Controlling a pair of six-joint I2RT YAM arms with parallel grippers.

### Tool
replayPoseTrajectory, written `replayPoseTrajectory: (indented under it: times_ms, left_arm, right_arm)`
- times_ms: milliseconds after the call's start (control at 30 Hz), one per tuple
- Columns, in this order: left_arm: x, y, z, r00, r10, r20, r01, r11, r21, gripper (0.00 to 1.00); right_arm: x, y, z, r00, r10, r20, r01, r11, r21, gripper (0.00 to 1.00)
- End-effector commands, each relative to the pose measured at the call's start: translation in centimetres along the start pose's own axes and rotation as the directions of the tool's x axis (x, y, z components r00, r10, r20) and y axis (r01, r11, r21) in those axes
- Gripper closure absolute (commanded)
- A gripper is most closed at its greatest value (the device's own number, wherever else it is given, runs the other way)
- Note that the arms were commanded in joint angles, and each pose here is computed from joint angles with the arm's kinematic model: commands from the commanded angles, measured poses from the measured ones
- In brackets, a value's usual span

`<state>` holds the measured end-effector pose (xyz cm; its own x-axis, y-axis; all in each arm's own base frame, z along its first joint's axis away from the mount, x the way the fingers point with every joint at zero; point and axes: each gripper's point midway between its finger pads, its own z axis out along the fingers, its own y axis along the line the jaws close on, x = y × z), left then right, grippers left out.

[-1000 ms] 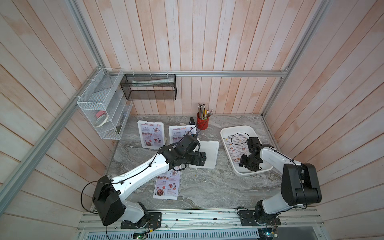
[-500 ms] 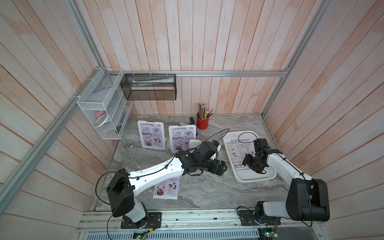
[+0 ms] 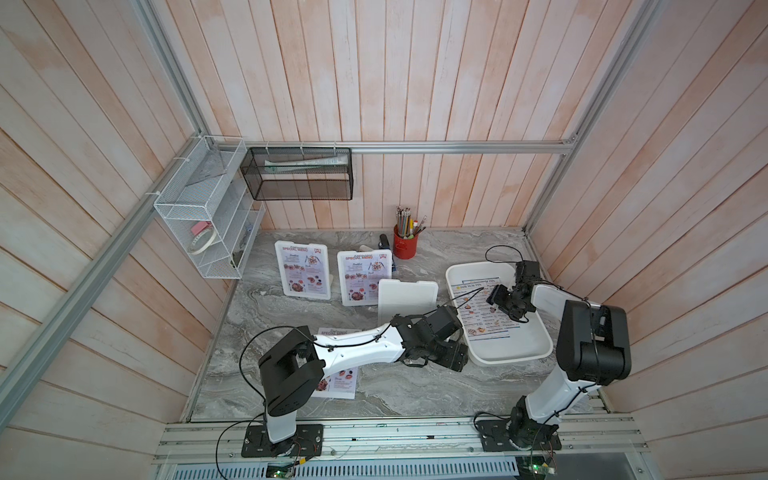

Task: Replace the menus in the menu holders
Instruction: Move the storage box to the center of the board, then pick up the menu from the storage box.

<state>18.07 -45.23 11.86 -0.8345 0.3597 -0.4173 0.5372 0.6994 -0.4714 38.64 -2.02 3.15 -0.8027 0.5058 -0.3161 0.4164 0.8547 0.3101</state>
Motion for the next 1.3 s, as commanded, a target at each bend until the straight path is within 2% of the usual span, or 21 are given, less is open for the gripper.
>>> replayPoseTrajectory:
  times_ms: [0,200,733,1033,1267]
  left_arm:
    - [-1.9,-0.9,0.2,0.998,-0.021,0.064,0.020,1.000,0.013,0.13]
    - [-2.7,-0.6,1.7,0.997,-0.029,0.073,0.029,1.000,-0.001,0.15]
    - [-5.0,0.5,4.6,0.987,-0.106,0.121,0.106,0.994,0.008,0.13]
    - [-7.9,0.8,4.0,0.973,-0.110,0.205,0.110,0.994,0.010,0.12]
    - [-8.9,0.2,4.7,0.966,-0.119,0.229,0.113,0.993,0.038,0.15]
  right_arm:
    - [1.6,0.3,0.8,0.999,-0.019,-0.051,0.017,0.999,-0.048,0.35]
    - [3.1,0.7,0.9,0.995,-0.027,-0.100,0.018,0.996,-0.088,0.38]
    - [7.2,1.1,1.4,0.973,-0.004,-0.230,-0.035,0.986,-0.165,0.39]
    - [7.0,1.4,1.4,0.976,-0.011,-0.217,-0.028,0.984,-0.175,0.41]
    - [6.2,3.2,0.3,0.979,-0.034,-0.200,-0.019,0.966,-0.257,0.47]
